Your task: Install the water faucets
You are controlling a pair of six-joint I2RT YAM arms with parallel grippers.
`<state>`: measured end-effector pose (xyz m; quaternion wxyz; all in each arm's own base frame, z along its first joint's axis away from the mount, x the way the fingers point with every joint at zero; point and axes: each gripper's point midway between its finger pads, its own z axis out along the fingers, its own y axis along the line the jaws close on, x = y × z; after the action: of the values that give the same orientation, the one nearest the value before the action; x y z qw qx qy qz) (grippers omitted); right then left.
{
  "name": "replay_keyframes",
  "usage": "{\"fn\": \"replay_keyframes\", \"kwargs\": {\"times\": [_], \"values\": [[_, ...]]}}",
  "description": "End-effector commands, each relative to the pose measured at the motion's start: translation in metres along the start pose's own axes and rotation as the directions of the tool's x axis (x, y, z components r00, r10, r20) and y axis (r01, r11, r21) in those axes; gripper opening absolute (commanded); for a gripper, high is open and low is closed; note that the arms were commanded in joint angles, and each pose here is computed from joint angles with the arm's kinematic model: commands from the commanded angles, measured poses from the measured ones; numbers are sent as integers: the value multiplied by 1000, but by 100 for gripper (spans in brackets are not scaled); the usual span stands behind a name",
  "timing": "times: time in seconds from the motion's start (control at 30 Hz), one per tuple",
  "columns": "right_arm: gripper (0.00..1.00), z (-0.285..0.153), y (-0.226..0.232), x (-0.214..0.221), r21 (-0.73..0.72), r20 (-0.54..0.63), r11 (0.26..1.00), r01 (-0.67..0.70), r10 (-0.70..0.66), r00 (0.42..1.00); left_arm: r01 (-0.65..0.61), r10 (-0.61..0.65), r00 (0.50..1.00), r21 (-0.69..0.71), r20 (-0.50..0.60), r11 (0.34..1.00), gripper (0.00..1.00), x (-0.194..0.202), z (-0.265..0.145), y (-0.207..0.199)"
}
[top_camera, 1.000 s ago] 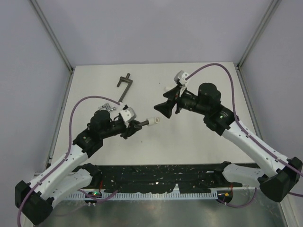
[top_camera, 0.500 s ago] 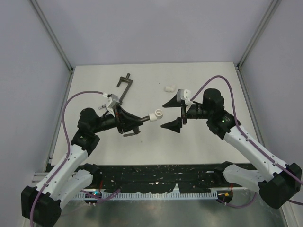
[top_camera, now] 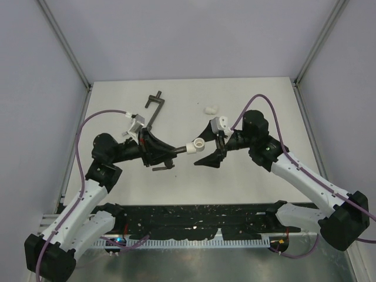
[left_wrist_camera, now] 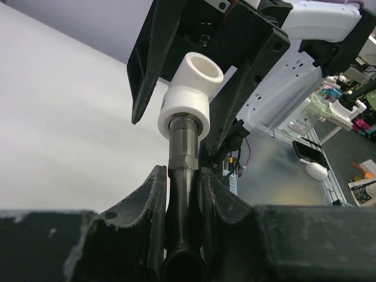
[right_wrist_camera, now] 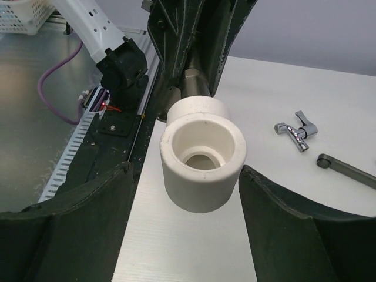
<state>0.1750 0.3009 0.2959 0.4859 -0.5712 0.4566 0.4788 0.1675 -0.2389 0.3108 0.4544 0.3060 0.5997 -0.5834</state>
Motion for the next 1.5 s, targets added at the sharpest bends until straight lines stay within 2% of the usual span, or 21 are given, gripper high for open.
{"fn": "replay_keyframes", "kwargs": {"times": [0.0,0.2,0.43,0.5,0.53,0.57,0.6,0.8,0.97,1.1,1.27,1.47], "values": [[75,8,4,-34,-44,74,998,51,-48,996,-109,106,993,61,45,992,0,-27,-2,-24],[71,11,6,-40,-54,83,998,17,-13,996,-127,126,992,51,26,991,0,-24,-3,-23],[58,16,4,-41,-55,77,998,-27,31,997,-147,147,989,50,7,988,0,-25,-4,-26],[44,17,2,-39,-50,72,998,-35,39,997,-148,147,989,50,6,988,0,-26,-5,-27],[28,18,1,-38,-45,67,998,-38,41,997,-141,141,990,49,4,989,0,-26,-5,-27],[21,18,0,-37,-40,63,999,-28,30,998,-131,131,991,48,-1,990,0,-26,-5,-27],[6,17,-2,-35,-22,56,999,-27,29,998,-121,122,993,44,-3,992,0,-26,-5,-28],[5,10,-13,-23,78,-27,994,70,-68,997,20,-24,997,-58,-78,998,0,-21,-9,-21],[5,8,-19,-21,138,-94,968,210,-199,976,188,-201,973,-115,-115,975,0,-17,-8,-19],[5,5,-24,-26,182,-127,939,291,-271,954,252,-271,954,-150,-127,956,0,-14,-10,-18],[5,5,-22,-34,180,-101,926,331,-317,943,269,-281,956,-119,-91,956,0,-24,-10,-27],[5,9,-3,-48,121,8,928,351,-355,935,303,-307,949,-69,-70,951,0,-27,-8,-31]]}}
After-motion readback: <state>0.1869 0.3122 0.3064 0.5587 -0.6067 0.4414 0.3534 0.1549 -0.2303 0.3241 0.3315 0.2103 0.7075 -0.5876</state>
